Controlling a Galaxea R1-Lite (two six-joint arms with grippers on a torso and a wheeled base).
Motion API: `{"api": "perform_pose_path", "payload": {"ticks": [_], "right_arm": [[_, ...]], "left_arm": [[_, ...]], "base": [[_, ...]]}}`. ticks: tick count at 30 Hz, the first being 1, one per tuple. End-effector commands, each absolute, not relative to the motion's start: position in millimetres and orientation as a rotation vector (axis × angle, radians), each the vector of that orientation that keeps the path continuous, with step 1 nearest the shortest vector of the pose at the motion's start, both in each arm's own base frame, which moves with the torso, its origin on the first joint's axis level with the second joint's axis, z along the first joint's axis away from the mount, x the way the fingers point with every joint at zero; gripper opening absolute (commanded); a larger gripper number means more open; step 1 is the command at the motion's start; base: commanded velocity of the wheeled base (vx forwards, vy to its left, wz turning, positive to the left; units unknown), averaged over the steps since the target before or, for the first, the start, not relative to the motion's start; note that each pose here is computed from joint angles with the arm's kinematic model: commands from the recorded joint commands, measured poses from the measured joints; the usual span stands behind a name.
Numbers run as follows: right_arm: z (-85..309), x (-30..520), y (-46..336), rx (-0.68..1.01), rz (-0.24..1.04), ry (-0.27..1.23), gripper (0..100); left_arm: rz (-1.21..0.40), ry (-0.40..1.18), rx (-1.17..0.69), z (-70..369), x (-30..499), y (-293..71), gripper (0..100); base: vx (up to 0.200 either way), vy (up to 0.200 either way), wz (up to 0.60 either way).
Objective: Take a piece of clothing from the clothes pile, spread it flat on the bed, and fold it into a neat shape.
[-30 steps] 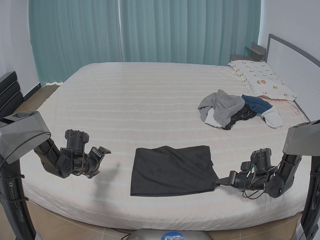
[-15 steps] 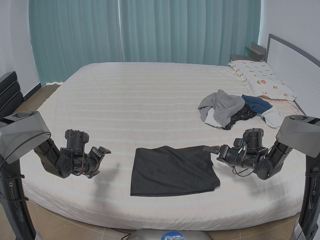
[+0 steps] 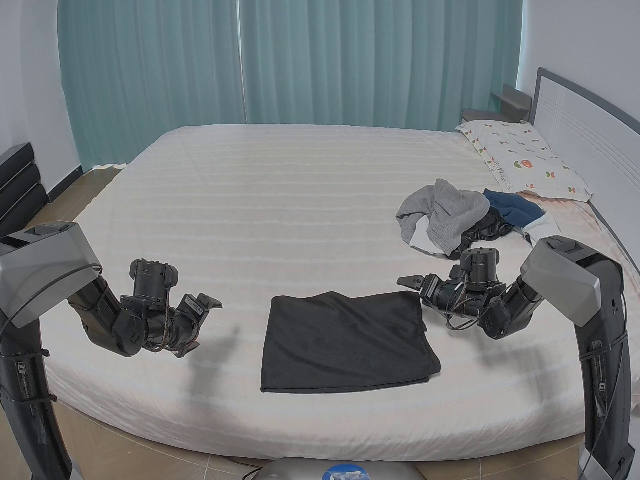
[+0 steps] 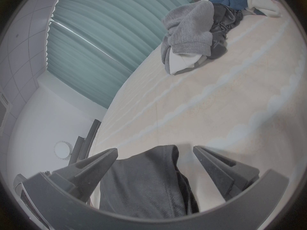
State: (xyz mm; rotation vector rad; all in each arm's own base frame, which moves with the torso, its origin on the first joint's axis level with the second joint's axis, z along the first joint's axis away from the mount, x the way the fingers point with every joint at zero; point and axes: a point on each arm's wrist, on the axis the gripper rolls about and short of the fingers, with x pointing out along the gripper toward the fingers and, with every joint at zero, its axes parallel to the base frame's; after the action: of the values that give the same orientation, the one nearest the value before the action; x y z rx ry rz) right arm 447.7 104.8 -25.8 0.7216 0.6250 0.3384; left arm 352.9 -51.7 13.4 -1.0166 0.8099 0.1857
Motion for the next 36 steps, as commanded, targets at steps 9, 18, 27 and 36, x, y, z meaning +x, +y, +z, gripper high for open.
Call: {"api": "perform_pose_path", "payload": {"ticks": [9, 18, 27, 36], "right_arm": [[-43.8, 455.0, 105.9, 0.725, 0.307, 0.620, 0], [-40.5, 461.7, 99.0, 0.729, 0.259, 0.578, 0], [-39.5, 463.3, 93.3, 0.763, 0.239, 0.575, 0], [-42.1, 462.4, 90.9, 0.764, 0.227, 0.587, 0]], "left_arm": [[0.185, 0.810, -1.017, 13.3, 352.9, -51.8, 100], [0.185, 0.810, -1.017, 13.3, 352.9, -51.8, 100], [0.185, 0.810, -1.017, 13.3, 352.9, -51.8, 100], [0.185, 0.810, -1.017, 13.3, 352.9, -51.8, 100]], "base": [[0.000, 0.000, 0.00], [0.000, 0.000, 0.00], [0.000, 0.000, 0.00], [0.000, 0.000, 0.00]]}}
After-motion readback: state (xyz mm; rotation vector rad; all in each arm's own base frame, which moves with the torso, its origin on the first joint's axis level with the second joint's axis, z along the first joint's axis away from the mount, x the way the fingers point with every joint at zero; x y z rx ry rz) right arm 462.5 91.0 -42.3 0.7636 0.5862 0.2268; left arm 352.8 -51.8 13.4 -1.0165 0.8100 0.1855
